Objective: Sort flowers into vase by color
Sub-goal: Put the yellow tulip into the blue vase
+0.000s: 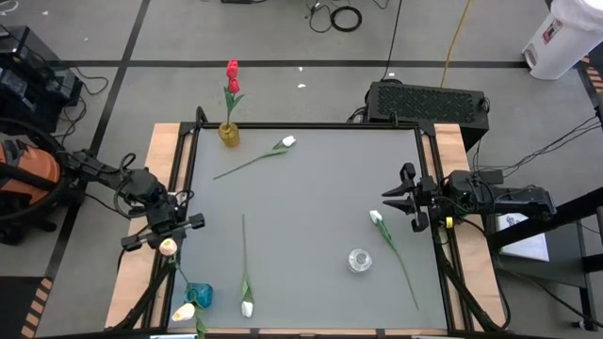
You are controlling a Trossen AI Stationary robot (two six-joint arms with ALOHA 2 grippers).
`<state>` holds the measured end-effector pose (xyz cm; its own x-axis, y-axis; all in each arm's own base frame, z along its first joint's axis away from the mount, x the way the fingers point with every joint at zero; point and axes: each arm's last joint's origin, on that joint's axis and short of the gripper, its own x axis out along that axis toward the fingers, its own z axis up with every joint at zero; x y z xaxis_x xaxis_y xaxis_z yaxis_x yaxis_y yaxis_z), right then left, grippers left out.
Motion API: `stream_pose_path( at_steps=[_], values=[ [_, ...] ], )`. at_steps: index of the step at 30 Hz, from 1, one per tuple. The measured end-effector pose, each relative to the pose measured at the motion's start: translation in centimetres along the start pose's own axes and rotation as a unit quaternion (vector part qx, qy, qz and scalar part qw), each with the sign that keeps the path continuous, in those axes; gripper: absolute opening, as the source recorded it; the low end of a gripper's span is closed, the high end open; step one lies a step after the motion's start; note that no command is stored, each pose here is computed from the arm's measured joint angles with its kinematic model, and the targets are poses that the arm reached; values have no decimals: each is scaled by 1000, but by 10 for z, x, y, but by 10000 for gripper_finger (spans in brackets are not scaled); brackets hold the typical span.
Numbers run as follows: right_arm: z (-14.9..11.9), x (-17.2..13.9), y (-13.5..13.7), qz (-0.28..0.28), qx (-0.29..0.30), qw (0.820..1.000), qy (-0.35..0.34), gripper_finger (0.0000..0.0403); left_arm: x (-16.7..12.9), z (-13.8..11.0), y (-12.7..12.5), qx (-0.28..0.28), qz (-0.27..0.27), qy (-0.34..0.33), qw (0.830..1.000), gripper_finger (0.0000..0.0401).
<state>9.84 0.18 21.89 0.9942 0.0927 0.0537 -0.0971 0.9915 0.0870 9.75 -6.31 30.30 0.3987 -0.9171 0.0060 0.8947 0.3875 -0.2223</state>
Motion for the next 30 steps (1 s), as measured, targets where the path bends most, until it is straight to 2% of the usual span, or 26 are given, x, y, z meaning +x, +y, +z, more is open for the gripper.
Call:
stream_pose_path(
  at_steps=[17, 24, 30],
  values=[
    [0, 0, 0, 0, 0, 1000, 0, 84, 2, -1, -3, -12, -24, 5, 1000, 140],
    [0, 0, 0, 0, 0, 1000, 0, 84, 4, -2, -8, -26, -52, 12, 998, 144],
    [0, 0, 0, 0, 0, 1000, 0, 84, 4, -3, -8, -43, -52, 18, 998, 144]
  ],
)
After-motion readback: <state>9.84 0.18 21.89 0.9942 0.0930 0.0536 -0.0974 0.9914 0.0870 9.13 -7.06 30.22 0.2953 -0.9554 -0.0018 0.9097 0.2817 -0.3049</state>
